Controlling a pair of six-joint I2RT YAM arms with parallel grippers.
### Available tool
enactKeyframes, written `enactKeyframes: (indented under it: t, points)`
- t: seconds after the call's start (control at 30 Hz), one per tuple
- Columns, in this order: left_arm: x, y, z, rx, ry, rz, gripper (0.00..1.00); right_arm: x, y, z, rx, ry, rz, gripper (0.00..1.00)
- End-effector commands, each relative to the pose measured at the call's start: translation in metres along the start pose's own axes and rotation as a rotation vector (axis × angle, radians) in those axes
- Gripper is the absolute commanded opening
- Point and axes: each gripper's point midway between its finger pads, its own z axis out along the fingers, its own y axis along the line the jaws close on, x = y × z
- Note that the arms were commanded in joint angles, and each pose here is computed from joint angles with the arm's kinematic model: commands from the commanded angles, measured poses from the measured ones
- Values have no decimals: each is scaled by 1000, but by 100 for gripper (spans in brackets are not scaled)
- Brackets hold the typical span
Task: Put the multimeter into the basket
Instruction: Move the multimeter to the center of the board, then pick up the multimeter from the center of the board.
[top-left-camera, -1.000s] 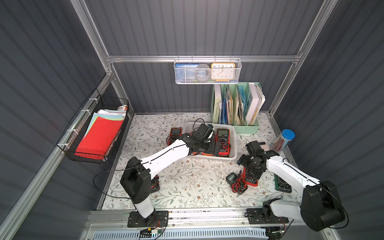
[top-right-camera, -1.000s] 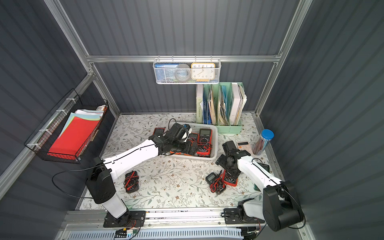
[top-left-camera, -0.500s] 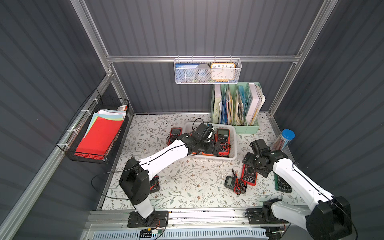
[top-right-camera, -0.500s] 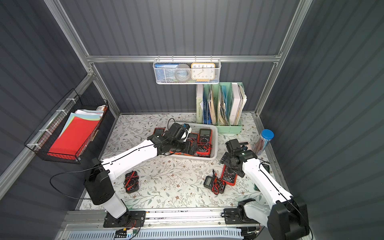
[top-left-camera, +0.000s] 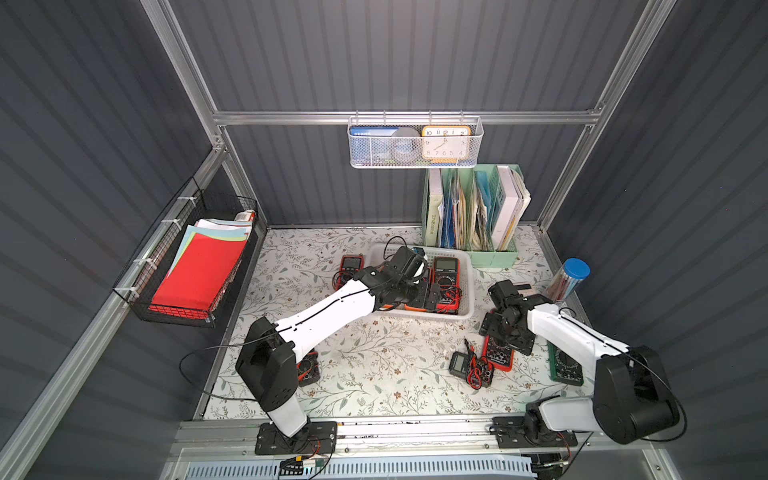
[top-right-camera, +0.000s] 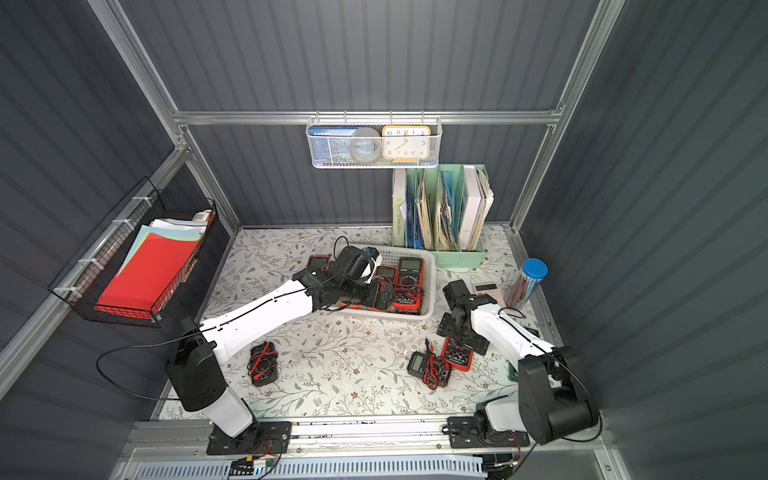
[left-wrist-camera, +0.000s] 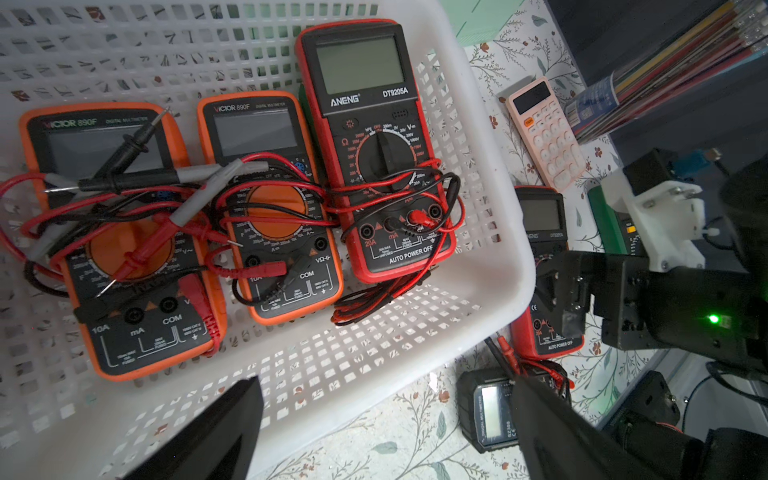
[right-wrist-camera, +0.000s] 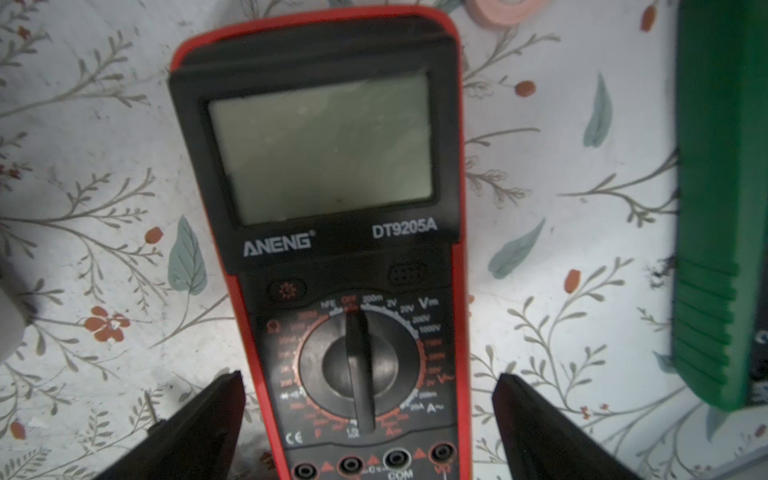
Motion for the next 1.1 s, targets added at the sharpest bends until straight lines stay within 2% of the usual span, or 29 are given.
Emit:
enactKeyframes:
  t: [0.0,0.43,0.63,0.87,0.9,1.07]
  points:
    - [2,1,-10,-8,2,-6,99,2,4,11,-10,27,-17,99]
    - [4,4,-11,-24,9,-26,99,15,10,39,-43,127,25,95]
    - [4,6,-16,-33,-4,-37,99,17,10,37,-43,138,14,80]
    - [1,8,-22,-47,-24,-41,99,2,3,4,-76,21,46,65]
    - [12,14,-17,-61,5,-42,99,-1,2,-4,-82,-3,55,63]
    - [15,15,-17,-63,13,-61,99,-16,5,-36,-146,-92,69,62]
